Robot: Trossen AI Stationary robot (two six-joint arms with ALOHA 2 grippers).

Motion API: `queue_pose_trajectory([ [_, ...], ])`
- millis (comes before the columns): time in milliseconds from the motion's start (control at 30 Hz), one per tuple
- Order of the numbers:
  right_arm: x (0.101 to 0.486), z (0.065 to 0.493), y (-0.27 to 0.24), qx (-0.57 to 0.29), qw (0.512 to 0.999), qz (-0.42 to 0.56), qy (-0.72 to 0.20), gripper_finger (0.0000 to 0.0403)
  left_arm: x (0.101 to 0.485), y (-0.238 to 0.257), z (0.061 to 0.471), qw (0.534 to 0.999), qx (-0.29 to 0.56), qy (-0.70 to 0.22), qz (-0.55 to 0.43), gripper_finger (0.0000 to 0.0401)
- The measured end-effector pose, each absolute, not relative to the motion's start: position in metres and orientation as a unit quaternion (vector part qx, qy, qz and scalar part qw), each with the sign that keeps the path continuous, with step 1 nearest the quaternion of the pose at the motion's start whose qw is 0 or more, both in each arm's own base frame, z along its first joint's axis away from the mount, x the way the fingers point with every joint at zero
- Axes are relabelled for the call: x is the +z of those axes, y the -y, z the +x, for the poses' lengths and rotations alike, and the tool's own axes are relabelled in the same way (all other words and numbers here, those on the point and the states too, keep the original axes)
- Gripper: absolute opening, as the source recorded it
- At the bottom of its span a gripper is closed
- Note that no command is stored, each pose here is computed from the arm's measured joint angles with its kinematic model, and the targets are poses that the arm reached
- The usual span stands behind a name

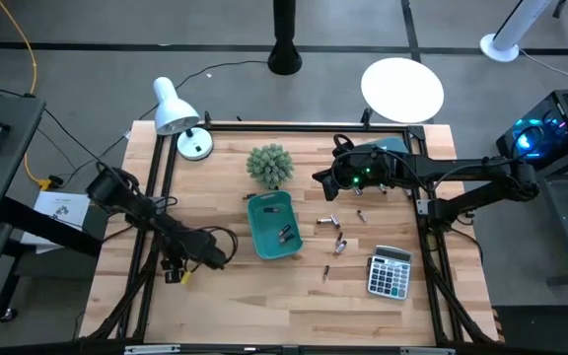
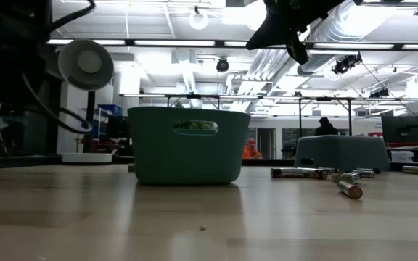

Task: Sort batteries
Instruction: Put the black battery into the green bin

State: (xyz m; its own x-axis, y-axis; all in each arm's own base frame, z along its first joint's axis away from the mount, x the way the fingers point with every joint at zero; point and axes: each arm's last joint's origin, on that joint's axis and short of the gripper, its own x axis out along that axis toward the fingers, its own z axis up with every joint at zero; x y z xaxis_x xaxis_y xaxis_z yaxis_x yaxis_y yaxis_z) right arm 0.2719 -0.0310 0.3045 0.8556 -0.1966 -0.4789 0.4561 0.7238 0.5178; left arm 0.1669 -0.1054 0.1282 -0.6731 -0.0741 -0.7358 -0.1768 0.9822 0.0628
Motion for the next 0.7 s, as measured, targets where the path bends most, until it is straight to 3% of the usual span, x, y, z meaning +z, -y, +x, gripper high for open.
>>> queue_pose_trajectory([
  [200, 0.305, 0.272, 0.031, -0.18, 0.906, 0.326, -0.199, 0.0, 0.112, 0.097, 0.147, 0.375, 0.084, -0.919, -0.085, 0.0161],
  [400, 0.305, 0.272, 0.031, -0.182, 0.904, 0.333, -0.198, 0.0, 0.107, 0.095, 0.148, 0.383, 0.086, -0.914, -0.101, 0.0161],
  [467, 0.305, 0.272, 0.031, -0.182, 0.904, 0.333, -0.198, 0.0, 0.104, 0.098, 0.159, 0.431, 0.065, -0.895, -0.099, 0.0161],
  [567, 0.305, 0.272, 0.031, -0.182, 0.904, 0.333, -0.197, 0.0, 0.107, 0.099, 0.169, 0.464, 0.062, -0.879, -0.09, 0.0161],
  [700, 0.305, 0.272, 0.031, -0.182, 0.905, 0.333, -0.194, 0.0, 0.109, 0.098, 0.174, 0.47, 0.066, -0.875, -0.092, 0.0161],
])
